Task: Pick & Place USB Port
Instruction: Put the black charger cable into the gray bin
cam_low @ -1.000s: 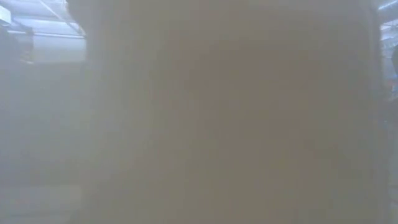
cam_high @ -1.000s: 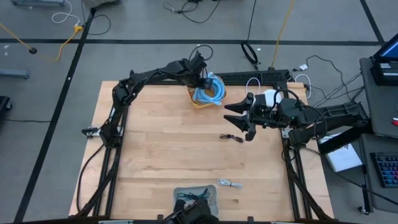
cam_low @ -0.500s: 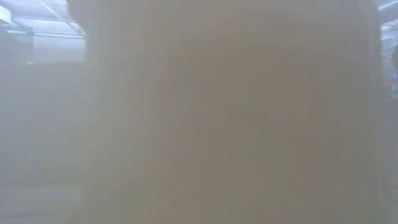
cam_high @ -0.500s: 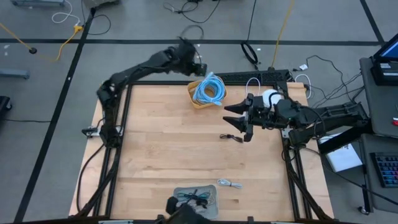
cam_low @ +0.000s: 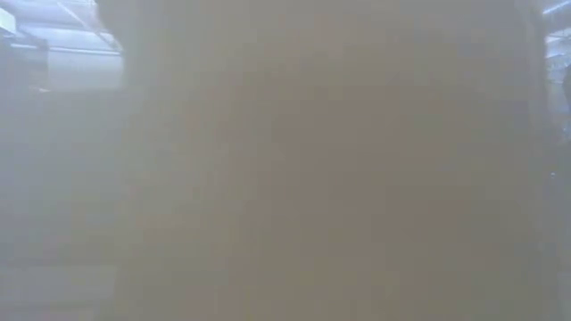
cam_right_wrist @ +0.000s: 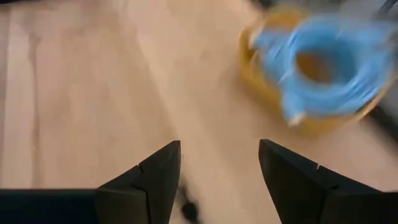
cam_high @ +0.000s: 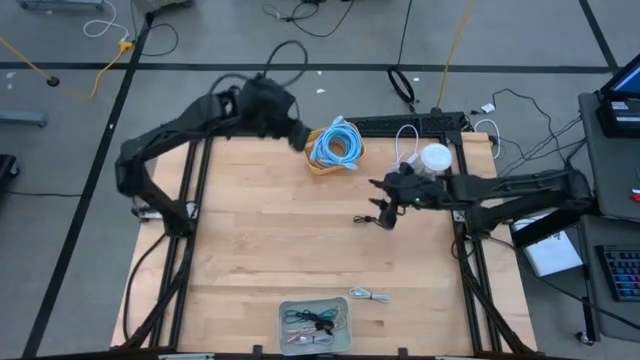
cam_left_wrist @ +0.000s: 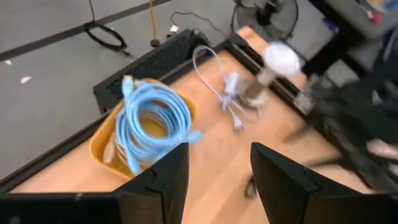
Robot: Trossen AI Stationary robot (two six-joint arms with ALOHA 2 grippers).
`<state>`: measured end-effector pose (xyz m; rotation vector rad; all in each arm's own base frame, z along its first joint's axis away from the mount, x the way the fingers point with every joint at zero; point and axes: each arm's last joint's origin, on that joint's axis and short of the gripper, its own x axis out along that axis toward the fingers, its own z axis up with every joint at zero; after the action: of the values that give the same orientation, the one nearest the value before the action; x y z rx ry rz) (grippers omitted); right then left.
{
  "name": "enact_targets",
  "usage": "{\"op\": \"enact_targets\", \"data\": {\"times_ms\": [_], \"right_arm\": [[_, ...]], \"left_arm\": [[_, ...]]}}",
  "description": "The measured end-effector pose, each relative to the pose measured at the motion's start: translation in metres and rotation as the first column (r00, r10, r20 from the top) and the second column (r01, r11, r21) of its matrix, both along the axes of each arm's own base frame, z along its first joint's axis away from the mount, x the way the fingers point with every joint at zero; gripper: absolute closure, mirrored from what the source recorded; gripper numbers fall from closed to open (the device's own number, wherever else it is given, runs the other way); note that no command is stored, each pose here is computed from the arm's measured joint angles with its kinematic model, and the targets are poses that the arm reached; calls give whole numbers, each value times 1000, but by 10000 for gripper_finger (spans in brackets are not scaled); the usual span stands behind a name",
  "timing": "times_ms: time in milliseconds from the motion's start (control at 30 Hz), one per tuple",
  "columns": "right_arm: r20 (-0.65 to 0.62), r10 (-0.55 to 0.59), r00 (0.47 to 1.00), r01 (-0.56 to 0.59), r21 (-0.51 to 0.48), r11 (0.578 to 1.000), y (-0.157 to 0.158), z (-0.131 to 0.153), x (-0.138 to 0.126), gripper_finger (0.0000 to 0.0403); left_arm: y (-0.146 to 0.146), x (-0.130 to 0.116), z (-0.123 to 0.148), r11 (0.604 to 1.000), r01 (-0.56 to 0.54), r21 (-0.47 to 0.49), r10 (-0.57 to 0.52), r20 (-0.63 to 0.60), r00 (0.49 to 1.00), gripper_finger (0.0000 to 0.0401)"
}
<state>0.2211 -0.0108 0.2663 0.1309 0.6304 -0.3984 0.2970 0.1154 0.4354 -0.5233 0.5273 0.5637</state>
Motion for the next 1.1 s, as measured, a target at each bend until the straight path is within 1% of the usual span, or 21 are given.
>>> {"op": "enact_targets", "data": {"times_ms": [67, 167, 233, 267, 333, 433, 533, 633, 767, 967, 1100], "right_arm": [[9, 10, 1000, -11, 105, 994, -5, -26, -2, 193], [40, 34, 999, -43, 258, 965, -7, -60, -8, 193], [26, 47, 999, -53, 318, 947, -6, -78, -15, 193], [6, 43, 999, -43, 331, 943, -6, -86, -18, 193], [-22, 42, 999, -32, 331, 943, -5, -96, -23, 193], [-51, 59, 997, -43, 269, 962, -5, -104, -28, 193], [-76, 57, 995, -40, 204, 978, -7, -108, -30, 193], [-88, 55, 995, -37, 193, 981, -9, -112, -33, 193], [-135, 64, 989, -31, 233, 972, -8, -126, -38, 193], [-90, 101, 991, -61, 367, 928, -4, -147, -38, 193], [-118, 101, 988, -48, 382, 923, -2, -155, -36, 203]], "left_arm": [[-20, -5, 4, 1000, 9, 16, -8, -29, 1000, 226], [-45, -12, 8, 999, -4, 54, 8, -68, 998, 226], [-60, -17, 10, 997, -12, 74, 18, -84, 996, 226], [-66, -19, 11, 997, -16, 80, 23, -86, 996, 226], [-77, -19, 10, 996, -16, 91, 25, -93, 995, 226], [-88, -17, 9, 994, -13, 109, 24, -99, 995, 226], [-94, -17, 9, 994, -12, 108, 22, -93, 995, 226], [-96, -15, 8, 995, -20, 102, 30, -94, 995, 226], [-95, -14, 7, 994, -31, 100, 40, -94, 995, 226], [-95, -15, 7, 994, -34, 100, 43, -93, 995, 226], [-95, -15, 7, 994, -40, 98, 49, -90, 995, 226]]}}
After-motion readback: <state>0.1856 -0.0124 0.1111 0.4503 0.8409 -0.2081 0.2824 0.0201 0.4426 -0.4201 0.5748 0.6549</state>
